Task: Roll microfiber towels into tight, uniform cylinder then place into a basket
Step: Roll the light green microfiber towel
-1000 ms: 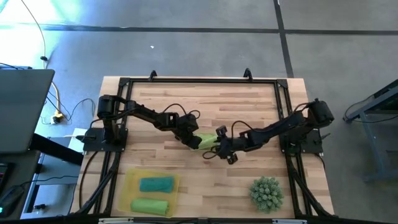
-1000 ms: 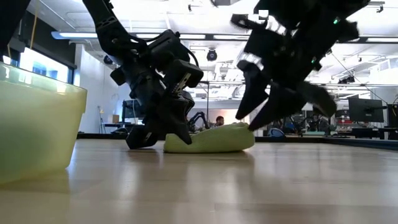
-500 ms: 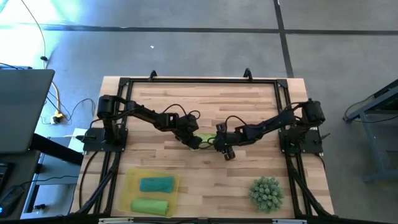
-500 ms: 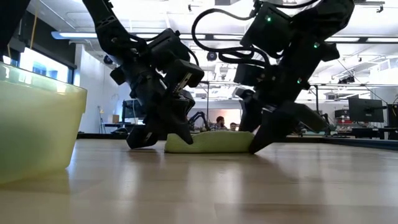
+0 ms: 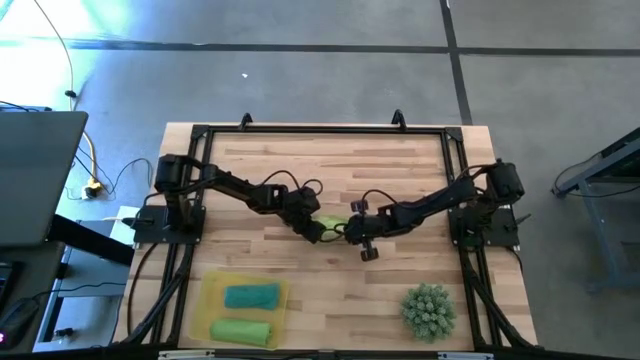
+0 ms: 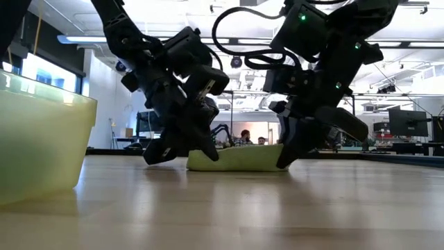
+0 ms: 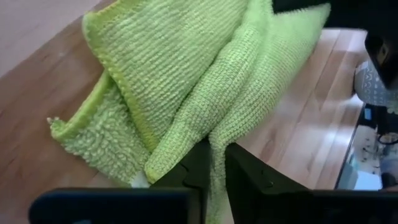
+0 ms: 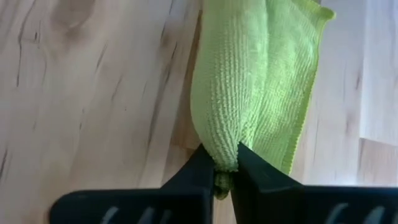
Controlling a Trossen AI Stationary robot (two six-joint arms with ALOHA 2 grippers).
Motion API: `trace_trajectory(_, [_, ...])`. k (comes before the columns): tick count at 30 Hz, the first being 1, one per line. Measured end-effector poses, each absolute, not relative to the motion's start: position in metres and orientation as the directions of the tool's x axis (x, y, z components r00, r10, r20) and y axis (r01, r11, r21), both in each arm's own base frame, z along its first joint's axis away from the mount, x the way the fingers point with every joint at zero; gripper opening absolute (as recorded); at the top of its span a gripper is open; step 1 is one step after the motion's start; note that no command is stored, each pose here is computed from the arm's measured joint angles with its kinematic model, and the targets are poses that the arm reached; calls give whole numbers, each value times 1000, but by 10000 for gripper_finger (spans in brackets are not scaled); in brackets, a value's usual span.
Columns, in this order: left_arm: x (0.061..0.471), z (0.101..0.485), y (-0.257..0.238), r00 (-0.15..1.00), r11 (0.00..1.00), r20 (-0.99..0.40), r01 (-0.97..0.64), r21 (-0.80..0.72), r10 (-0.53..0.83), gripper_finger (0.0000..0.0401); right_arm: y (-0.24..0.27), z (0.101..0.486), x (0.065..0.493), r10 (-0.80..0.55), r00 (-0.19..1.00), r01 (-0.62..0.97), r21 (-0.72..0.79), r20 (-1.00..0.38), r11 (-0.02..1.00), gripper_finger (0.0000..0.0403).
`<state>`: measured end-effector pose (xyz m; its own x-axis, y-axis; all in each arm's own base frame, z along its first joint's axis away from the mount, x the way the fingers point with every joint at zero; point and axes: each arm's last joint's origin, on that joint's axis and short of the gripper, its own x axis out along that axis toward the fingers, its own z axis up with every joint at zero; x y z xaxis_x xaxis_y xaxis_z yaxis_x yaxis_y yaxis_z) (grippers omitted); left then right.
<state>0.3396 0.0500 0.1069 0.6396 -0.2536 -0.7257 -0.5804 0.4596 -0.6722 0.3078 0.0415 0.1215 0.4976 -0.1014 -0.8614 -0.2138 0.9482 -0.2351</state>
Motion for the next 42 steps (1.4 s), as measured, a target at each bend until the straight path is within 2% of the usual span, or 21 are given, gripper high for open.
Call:
trace_trajectory(4, [340, 115, 44, 650, 501, -706, -528, -685, -281, 54, 35, 120, 306, -95, 467, -195, -207, -879, 959, 13])
trace_trajectory(7, [339, 123, 43, 662, 550, -681, -458, -699, -314, 66, 30, 119, 304, -28, 442, -197, -128, -897, 972, 5])
trace_trajectory(14, [340, 140, 33, 693, 777, -643, -191, -599, -325, 86, 19, 118, 303, 197, 405, -123, 160, -893, 979, 5])
trace_trajectory(17, [340, 141, 22, 691, 869, -649, -60, -491, -318, 94, 14, 117, 302, 286, 385, -108, 265, -878, 958, 5])
trace_trajectory(20, [343, 146, 10, 715, 952, -650, 72, -298, -258, 99, 12, 117, 302, 329, 377, -93, 318, -866, 943, 5])
trace_trajectory(23, [343, 144, -6, 715, 982, -675, 160, -98, -183, 99, 11, 117, 302, 330, 378, -71, 329, -865, 942, 5])
trace_trajectory(26, [343, 142, -25, 719, 972, -688, 219, 90, -99, 99, 11, 117, 302, 328, 379, -62, 330, -865, 942, 5])
trace_trajectory(30, [340, 137, -44, 712, 927, -696, 196, 320, 90, 104, 11, 117, 302, 329, 382, -61, 331, -864, 942, 5])
trace_trajectory(34, [339, 140, -46, 708, 899, -638, 8, 437, 304, 118, 12, 117, 303, 347, 394, -69, 349, -851, 935, 5])
trace_trajectory(36, [339, 140, -45, 704, 907, -630, -51, 418, 329, 129, 12, 118, 304, 349, 400, -59, 356, -847, 933, 5])
trace_trajectory(38, [338, 139, -46, 703, 929, -647, -51, 367, 294, 142, 12, 118, 304, 352, 401, -49, 364, -846, 930, 5])
trace_trajectory(42, [340, 141, -50, 726, 930, -618, -77, 360, 300, 157, 12, 118, 304, 351, 402, -44, 365, -845, 930, 5])
